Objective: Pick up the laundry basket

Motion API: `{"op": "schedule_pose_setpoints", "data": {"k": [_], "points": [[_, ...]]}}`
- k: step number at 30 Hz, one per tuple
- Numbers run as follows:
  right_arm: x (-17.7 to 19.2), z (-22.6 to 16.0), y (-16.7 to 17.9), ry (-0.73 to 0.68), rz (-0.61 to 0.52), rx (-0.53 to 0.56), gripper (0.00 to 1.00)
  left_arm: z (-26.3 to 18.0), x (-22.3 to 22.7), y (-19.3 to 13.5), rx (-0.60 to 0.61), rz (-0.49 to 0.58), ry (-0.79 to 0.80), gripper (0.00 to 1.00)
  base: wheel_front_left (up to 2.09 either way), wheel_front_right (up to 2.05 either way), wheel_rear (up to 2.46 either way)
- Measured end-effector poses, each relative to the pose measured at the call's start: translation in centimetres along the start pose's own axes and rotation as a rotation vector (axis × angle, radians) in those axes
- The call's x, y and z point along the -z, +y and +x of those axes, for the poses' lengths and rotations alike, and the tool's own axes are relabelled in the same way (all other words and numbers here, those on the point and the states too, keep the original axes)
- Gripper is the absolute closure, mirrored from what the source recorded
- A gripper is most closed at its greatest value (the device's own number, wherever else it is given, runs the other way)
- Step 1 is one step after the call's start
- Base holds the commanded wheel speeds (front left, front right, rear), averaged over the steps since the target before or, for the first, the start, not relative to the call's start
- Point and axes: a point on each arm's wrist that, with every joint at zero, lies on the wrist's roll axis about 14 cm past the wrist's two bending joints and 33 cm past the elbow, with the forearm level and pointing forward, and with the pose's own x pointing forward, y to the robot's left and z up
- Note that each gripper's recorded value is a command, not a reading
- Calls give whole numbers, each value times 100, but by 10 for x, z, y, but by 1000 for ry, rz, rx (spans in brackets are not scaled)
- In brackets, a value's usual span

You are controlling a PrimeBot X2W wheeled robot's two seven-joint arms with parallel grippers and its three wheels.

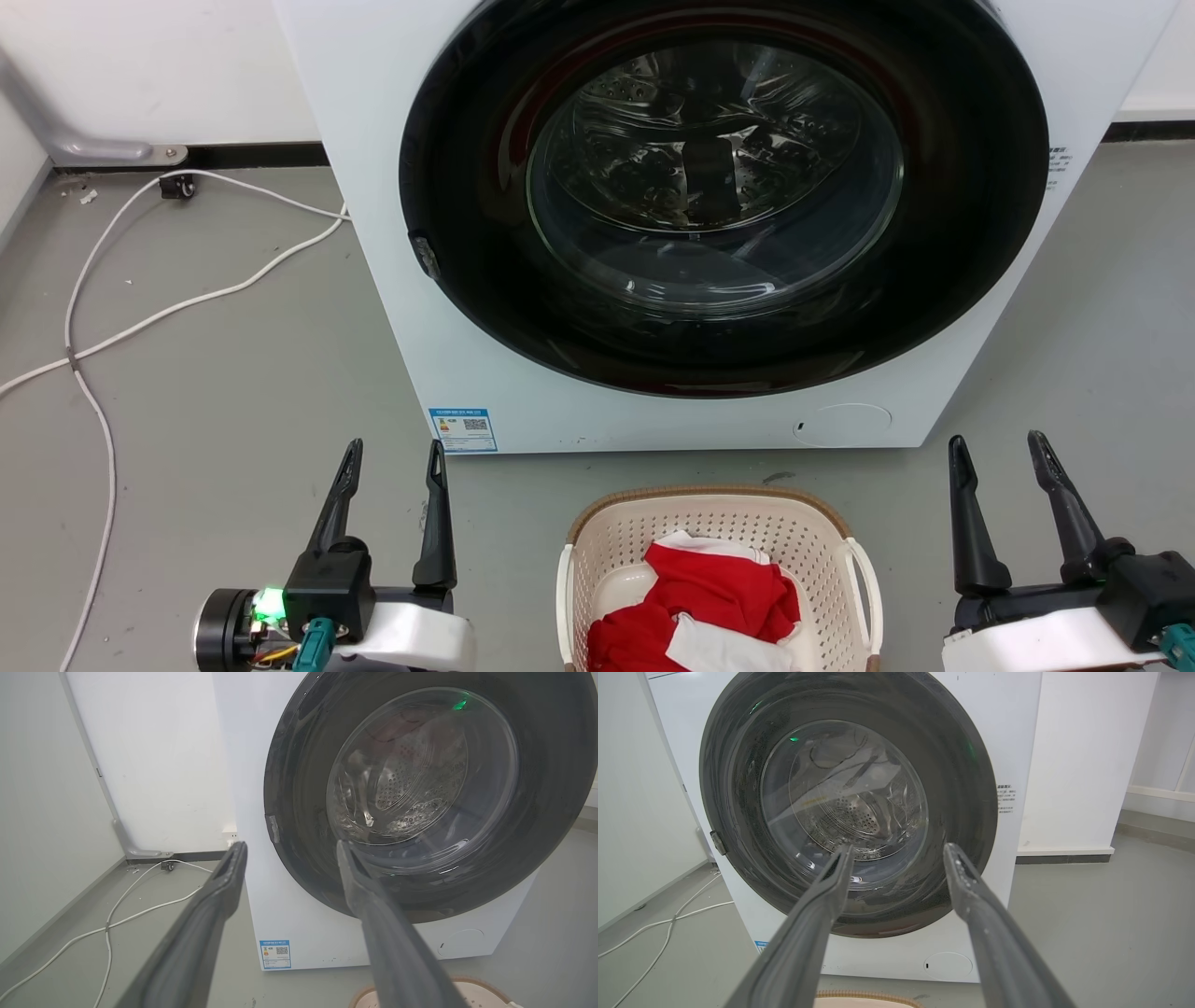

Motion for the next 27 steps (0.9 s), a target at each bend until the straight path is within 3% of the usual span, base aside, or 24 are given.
{"op": "schedule_pose_setpoints", "data": {"k": [17, 27], "points": [[5, 0, -5, 18, -24, 10, 0, 2, 10, -7, 21, -19, 32, 0, 0, 0, 0], [54, 21, -24, 158, -116, 35, 0, 29, 63, -36, 136, -51, 178, 0, 0, 0, 0]]}}
